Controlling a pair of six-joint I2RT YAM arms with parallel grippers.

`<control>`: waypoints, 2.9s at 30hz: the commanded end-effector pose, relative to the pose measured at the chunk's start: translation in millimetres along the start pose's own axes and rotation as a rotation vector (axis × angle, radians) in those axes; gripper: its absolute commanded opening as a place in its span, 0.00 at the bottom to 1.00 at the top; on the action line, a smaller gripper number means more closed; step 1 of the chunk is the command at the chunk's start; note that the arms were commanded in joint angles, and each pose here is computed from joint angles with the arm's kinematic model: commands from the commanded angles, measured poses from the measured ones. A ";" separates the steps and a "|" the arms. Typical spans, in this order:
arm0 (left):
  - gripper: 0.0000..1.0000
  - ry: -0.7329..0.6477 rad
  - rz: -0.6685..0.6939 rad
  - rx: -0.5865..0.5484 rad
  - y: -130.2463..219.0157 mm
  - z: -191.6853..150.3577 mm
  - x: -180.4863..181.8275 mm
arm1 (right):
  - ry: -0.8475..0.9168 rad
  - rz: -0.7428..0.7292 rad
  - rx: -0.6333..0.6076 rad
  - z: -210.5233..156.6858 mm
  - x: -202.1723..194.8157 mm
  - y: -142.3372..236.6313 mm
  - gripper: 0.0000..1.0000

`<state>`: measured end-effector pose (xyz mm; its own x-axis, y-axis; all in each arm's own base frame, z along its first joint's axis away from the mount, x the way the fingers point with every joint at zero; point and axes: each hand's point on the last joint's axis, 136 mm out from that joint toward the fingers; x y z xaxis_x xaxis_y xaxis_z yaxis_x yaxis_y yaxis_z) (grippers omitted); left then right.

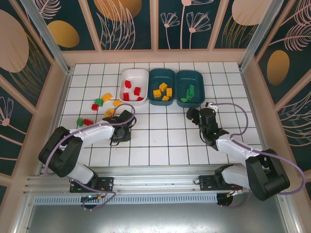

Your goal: Sort the legos into containers by color

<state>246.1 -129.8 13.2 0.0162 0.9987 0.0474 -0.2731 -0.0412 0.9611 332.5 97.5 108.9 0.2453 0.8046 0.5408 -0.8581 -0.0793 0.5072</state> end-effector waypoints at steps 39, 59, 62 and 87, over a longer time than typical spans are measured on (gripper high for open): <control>0.50 -0.387 -0.718 -0.417 55.4 255.8 -340.1 | -0.108 -0.009 -0.067 22.9 -11.8 2.7 0.89; 0.76 0.230 -0.319 -0.534 88.1 231.4 -10.7 | 0.076 0.134 -0.053 6.2 41.9 12.1 0.87; 0.79 0.309 -0.234 -0.444 56.6 190.8 32.7 | 0.120 0.128 -0.040 -1.8 50.2 8.0 0.87; 0.88 0.388 0.034 -0.253 -22.5 143.1 91.3 | 0.142 0.100 -0.009 -7.5 49.0 0.4 0.88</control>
<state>404.5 -53.9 52.4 -0.3012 0.9461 -0.1191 -0.5597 -0.0742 0.8254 331.9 140.9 114.5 0.0994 0.8646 0.4926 -0.8563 -0.1778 0.4850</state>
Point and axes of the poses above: each hand's point on the last joint's axis, 136 mm out from that joint toward the fingers, its own y axis back along the fingers, its own x axis along the line the jaws close on, z = x × y, and after that the axes turned 10 degrees about -y, right-handed
